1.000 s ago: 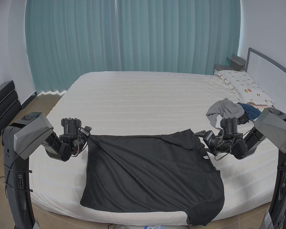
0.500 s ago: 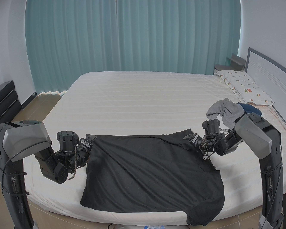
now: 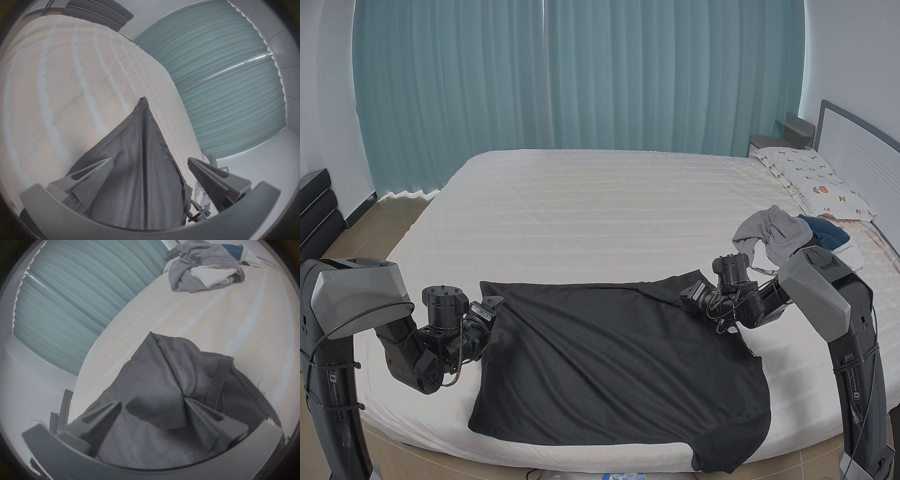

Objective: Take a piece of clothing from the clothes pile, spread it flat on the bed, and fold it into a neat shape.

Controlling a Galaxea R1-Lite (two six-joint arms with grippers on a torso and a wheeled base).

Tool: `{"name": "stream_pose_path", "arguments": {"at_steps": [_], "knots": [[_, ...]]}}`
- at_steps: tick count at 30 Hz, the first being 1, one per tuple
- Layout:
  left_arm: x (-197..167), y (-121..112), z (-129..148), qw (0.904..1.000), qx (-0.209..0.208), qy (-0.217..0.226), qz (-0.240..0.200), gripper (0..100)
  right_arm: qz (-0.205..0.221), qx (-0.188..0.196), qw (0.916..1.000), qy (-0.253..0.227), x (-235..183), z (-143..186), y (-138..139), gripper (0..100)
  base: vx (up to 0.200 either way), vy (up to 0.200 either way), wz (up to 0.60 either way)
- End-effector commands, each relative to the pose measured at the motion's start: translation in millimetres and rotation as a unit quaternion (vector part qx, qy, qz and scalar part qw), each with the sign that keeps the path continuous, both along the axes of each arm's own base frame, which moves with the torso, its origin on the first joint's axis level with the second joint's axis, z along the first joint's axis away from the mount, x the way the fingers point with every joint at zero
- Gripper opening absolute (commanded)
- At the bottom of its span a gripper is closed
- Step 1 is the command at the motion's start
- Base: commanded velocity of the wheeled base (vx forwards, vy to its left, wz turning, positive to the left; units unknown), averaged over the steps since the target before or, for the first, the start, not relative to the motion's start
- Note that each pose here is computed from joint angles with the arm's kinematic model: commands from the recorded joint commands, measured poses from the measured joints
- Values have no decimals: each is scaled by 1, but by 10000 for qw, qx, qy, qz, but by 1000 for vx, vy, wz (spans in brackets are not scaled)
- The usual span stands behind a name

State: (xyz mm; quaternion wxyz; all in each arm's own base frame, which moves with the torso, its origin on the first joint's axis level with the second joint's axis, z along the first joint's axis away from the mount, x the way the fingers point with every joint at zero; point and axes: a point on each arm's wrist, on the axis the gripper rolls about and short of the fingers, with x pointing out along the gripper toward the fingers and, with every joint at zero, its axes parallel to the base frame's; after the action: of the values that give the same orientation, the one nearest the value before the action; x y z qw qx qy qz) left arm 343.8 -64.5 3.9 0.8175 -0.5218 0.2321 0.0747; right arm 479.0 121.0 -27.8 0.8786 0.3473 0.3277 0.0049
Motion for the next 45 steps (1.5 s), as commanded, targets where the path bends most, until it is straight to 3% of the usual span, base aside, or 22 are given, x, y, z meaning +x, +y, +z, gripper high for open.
{"name": "stream_pose_path", "arguments": {"at_steps": [1, 10, 13, 16, 21, 28, 29, 36, 45], "knots": [[0, 0, -2, 10000, 10, 28, 7, 100, -36, -14, 9999, -128, 1, 12, 1, 0, 0, 0, 0], [-2, 0, -3, 10000, 22, 58, -4, 100, -66, -173, 9987, -479, 9, 32, -3, 0, 0, 0, 0], [-2, 0, -3, 10000, 24, 65, -4, 100, -87, -55, 9952, -970, 25, 50, 0, 0, 0, 0, 0], [-2, -1, -4, 10000, 53, 67, 35, 100, -156, 125, 9854, -1691, 52, 73, 2, 0, 0, 0, 0], [-2, -1, -4, 9999, 62, 58, 56, 100, 21, -39, 9782, -2078, 64, 58, 1, 0, 0, 0, 0], [-2, -1, -4, 9999, 67, 64, 62, 100, 229, -552, 9796, -1920, 66, 8, 1, 0, 0, 0, 0], [-2, -1, -4, 9999, 67, 64, 62, 100, 286, -634, 9792, -1903, 65, 1, 2, 100, 0, 0, 0], [-2, -1, -4, 9999, 69, 72, 62, 100, 385, -625, 9735, -2168, 65, 1, 9, 100, 0, 0, 0], [-2, -1, -4, 9999, 65, 73, 56, 100, -102, -534, 9652, -2558, 73, 55, -34, 100, 0, 0, 0]]}}
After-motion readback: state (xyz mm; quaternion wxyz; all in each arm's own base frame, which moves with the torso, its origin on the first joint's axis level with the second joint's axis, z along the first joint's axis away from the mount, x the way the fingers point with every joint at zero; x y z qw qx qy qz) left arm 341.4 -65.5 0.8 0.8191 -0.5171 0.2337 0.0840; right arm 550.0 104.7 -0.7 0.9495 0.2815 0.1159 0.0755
